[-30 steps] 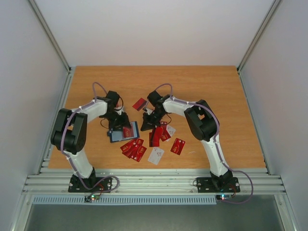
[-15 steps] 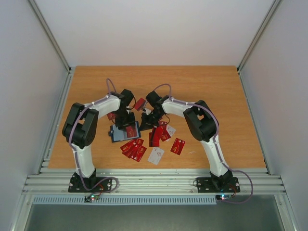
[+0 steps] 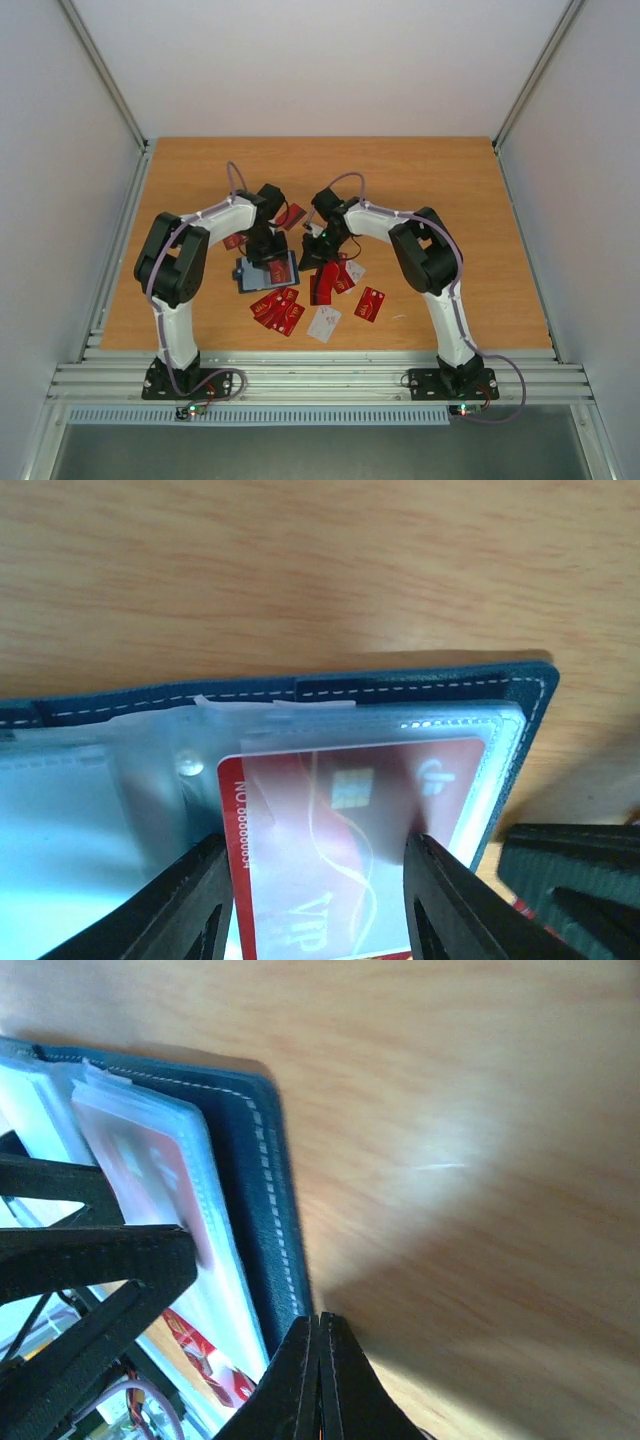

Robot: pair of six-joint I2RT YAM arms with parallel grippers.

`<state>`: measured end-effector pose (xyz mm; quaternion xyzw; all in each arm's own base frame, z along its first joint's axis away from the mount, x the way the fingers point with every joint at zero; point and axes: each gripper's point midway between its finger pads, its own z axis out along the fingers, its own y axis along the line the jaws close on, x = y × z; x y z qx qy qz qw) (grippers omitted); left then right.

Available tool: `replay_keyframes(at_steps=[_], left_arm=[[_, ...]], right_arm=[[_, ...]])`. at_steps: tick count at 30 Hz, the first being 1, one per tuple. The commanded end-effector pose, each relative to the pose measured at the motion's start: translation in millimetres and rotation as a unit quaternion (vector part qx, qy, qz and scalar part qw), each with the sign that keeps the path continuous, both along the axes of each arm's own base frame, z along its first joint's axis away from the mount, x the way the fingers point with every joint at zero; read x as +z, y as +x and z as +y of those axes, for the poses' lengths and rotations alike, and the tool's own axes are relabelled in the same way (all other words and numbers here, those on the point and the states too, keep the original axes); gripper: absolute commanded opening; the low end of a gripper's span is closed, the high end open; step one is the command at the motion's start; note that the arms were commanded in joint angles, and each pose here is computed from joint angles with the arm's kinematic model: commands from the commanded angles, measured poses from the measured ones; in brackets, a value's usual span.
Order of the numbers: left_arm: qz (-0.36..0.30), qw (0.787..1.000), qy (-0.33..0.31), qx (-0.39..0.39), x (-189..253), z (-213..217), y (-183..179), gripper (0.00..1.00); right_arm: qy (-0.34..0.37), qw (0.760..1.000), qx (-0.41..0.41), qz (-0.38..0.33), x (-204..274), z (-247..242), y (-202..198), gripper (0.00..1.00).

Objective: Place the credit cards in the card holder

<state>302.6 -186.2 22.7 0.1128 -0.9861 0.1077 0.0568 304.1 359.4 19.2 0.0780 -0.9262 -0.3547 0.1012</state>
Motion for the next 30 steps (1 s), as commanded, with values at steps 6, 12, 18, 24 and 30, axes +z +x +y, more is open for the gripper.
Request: replay_keyframes(at_steps=[6,12,18,24,30], left_arm=[[-0.029,0.997,-0.064,-0.012,3,-41,29,0.48],[-0.041,0.995,-0.081,-0.039,10,-50,32,0.48],[-0.048,0.994,-0.078,-0.061,23,-45,26,0.49],[-0.074,0.991,-0.072,-0.086,52,-39,23,0.51],[-0.092,0.988,-0.051,-0.117,68,-23,10,0.36]], right_arm=[[-0.038,0.998,-0.042,-0.013,19,-52,21,0.02],[-0.046,0.997,-0.059,-0.010,35,-69,22,0.05],[-0.028,0.997,-0.069,-0.019,55,-75,26,0.14],[0.040,0.997,-0.064,-0.001,68,-57,25,0.24],[0.084,0.994,-0.067,0.026,65,-43,25,0.34]])
